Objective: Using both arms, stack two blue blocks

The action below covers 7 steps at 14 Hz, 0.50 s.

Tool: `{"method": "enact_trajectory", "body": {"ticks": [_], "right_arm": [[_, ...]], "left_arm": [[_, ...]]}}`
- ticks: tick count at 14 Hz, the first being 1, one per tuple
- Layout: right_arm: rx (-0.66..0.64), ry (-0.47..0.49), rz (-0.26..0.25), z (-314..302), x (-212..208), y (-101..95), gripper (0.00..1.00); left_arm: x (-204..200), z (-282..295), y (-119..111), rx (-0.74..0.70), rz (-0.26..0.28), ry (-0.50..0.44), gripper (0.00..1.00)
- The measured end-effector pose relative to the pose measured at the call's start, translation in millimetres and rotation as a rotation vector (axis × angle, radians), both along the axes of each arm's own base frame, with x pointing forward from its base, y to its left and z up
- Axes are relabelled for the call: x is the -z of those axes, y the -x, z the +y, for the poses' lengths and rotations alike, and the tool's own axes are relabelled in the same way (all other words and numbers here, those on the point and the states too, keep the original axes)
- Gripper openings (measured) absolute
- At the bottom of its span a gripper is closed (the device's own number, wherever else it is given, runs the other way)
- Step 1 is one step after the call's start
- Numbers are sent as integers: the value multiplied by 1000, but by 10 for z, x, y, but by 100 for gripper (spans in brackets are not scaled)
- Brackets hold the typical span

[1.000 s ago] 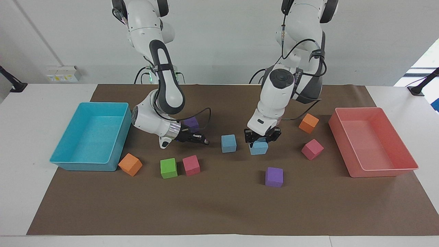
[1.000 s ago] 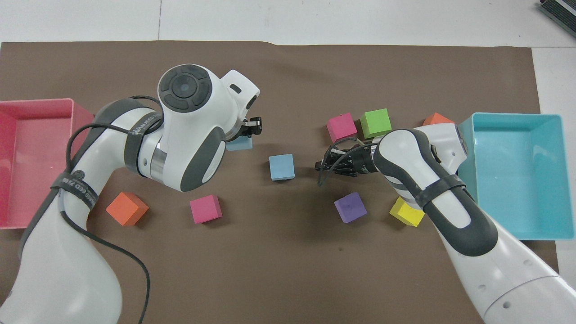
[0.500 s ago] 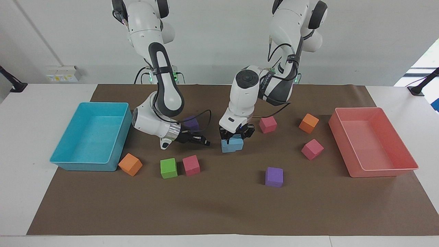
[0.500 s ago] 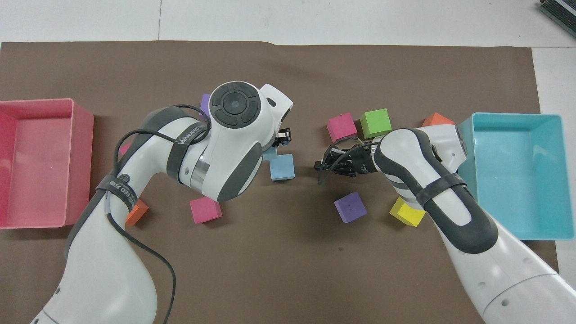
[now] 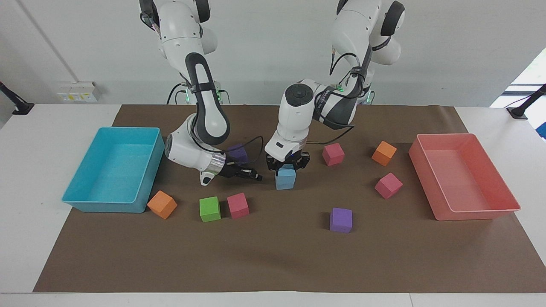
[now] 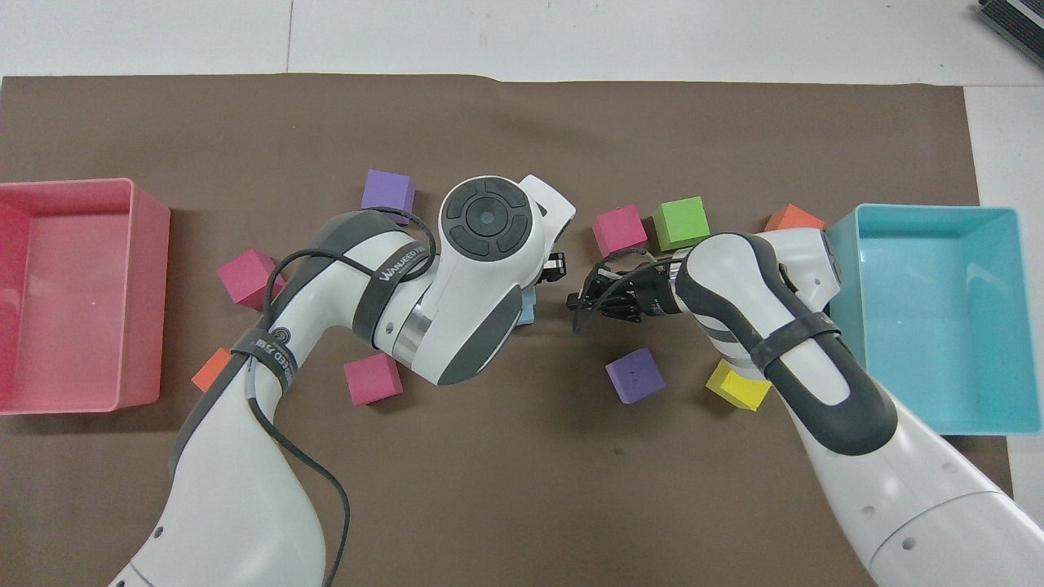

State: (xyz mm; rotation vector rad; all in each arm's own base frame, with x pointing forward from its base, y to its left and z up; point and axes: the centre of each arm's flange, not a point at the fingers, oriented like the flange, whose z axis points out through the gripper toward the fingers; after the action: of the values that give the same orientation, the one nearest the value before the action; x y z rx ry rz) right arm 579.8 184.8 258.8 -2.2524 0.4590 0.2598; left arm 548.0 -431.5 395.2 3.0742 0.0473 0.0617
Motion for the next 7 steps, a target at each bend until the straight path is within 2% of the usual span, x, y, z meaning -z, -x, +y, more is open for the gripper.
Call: {"method": "enact_trajectory", "body": {"ticks": [7], "right_arm": [[0,0,0,0,0,0,1]], "left_arm": [[114,-32,91,6,20,-15,58]]}}
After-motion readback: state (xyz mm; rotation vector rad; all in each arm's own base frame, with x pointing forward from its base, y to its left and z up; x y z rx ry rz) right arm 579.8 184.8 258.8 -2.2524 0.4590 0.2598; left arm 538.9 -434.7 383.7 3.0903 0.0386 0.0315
